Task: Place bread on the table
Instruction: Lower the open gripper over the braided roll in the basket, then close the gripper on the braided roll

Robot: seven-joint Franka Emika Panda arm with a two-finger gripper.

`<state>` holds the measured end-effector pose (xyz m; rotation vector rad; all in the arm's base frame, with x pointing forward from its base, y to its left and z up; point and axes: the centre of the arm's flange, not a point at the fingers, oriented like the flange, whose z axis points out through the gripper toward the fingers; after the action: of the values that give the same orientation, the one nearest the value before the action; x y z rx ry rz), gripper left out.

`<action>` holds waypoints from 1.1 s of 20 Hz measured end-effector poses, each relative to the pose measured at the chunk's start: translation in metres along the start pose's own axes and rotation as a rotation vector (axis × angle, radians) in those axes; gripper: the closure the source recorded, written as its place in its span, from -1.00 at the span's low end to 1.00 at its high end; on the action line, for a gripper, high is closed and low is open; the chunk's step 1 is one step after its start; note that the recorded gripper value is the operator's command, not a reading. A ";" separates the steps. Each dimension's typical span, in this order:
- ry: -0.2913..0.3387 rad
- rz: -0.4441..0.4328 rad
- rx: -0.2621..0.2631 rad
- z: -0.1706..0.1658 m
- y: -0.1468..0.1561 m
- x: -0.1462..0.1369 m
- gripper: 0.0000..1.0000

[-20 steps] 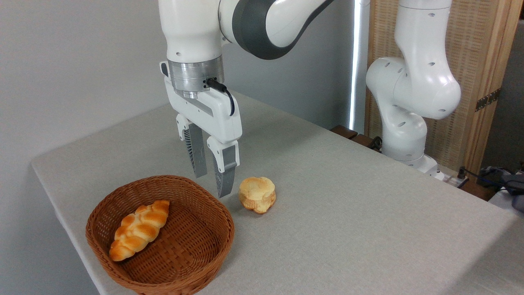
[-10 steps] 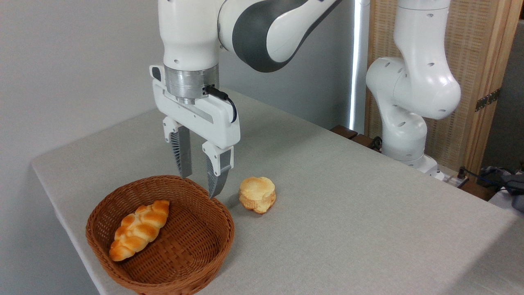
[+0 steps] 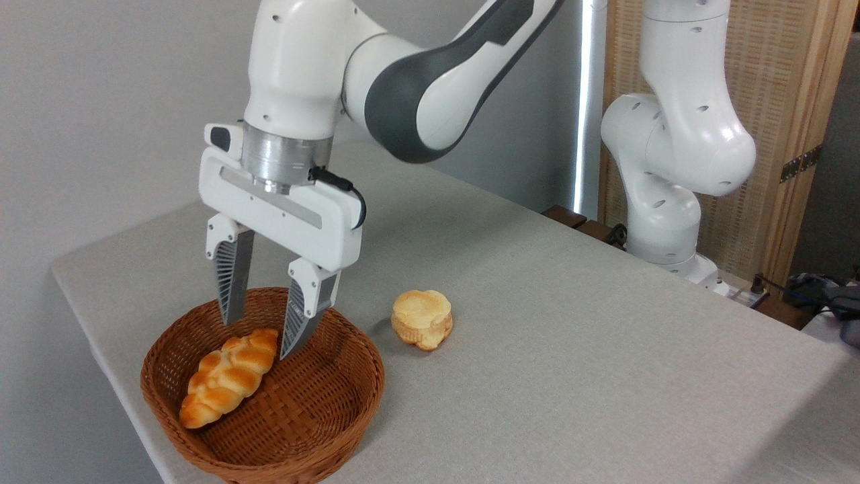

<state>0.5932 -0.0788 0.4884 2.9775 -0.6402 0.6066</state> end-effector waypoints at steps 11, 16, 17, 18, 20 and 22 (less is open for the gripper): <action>0.032 -0.099 -0.022 0.077 0.045 0.012 -1.00; 0.037 -0.101 -0.019 0.090 0.045 0.011 -1.00; 0.036 -0.102 -0.019 0.092 0.045 0.010 -1.00; 0.035 -0.102 -0.020 0.092 0.045 0.010 -0.85; 0.035 -0.101 -0.020 0.092 0.045 0.011 -0.36; 0.035 -0.101 -0.020 0.092 0.045 0.011 -0.09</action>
<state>0.6177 -0.1348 0.4053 2.9518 -0.4869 0.6399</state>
